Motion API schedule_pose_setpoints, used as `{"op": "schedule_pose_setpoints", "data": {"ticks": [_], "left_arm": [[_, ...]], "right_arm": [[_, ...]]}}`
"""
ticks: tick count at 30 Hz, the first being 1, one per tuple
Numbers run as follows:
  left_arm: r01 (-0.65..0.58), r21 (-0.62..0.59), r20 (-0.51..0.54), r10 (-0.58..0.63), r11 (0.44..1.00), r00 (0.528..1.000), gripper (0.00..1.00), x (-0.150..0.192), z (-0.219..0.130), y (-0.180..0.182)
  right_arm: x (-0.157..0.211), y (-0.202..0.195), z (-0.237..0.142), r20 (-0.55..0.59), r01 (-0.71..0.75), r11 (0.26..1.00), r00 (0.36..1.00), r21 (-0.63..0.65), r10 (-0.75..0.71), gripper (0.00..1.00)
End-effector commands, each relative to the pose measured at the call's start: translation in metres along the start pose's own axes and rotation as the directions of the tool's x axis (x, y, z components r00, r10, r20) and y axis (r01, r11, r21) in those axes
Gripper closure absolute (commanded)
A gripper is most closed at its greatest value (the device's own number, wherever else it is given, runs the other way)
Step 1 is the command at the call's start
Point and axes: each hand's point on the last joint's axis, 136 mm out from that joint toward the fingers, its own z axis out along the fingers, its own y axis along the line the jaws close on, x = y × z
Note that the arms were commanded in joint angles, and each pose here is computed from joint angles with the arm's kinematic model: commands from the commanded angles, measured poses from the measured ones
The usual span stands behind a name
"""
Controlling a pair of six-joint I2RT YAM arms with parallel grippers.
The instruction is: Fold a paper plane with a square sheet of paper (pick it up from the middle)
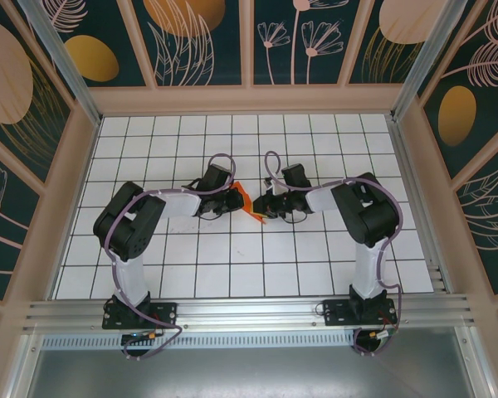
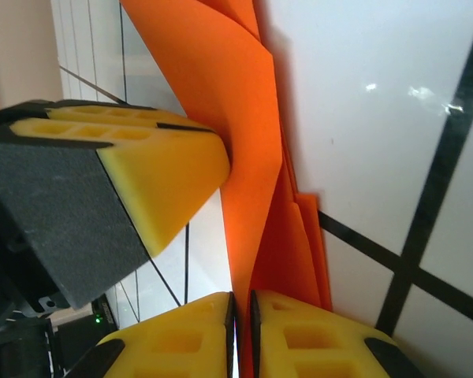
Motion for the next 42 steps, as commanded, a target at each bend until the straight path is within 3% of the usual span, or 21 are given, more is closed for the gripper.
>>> {"op": "schedule_pose_setpoints", "data": {"ticks": [1,6,11,13,22,42], "left_arm": [[0.001,-0.195,-0.061,-0.013,0.981,0.998,0.86,0.027,0.022,0.059],[0.001,-0.191,-0.06,-0.013,0.982,0.998,0.86,0.027,0.022,0.057],[0.003,-0.191,-0.058,-0.014,0.982,0.998,0.86,0.026,0.022,0.057],[0.004,-0.194,-0.059,-0.016,0.981,0.998,0.86,0.027,0.022,0.058],[0.004,-0.203,-0.066,-0.018,0.979,0.998,0.85,0.029,0.022,0.061],[0.007,-0.201,-0.052,-0.018,0.98,0.998,0.86,0.018,0.023,0.052]], "right_arm": [[0.004,0.001,-0.005,-0.02,0.02,0.999,1.0,0.036,-0.02,0.83],[0.01,-0.002,-0.003,-0.032,0.018,0.999,0.999,0.05,-0.017,0.85],[0.015,-0.019,0.001,-0.041,-0.017,0.996,0.999,0.082,0.021,0.99],[0.015,-0.022,0.001,-0.04,-0.03,0.996,0.999,0.081,0.034,1.0],[0.014,-0.006,-0.016,-0.017,0.01,0.996,1.0,0.093,-0.009,0.88],[0.02,-0.019,-0.009,-0.051,0.112,0.974,0.993,0.196,-0.104,0.78]]}}
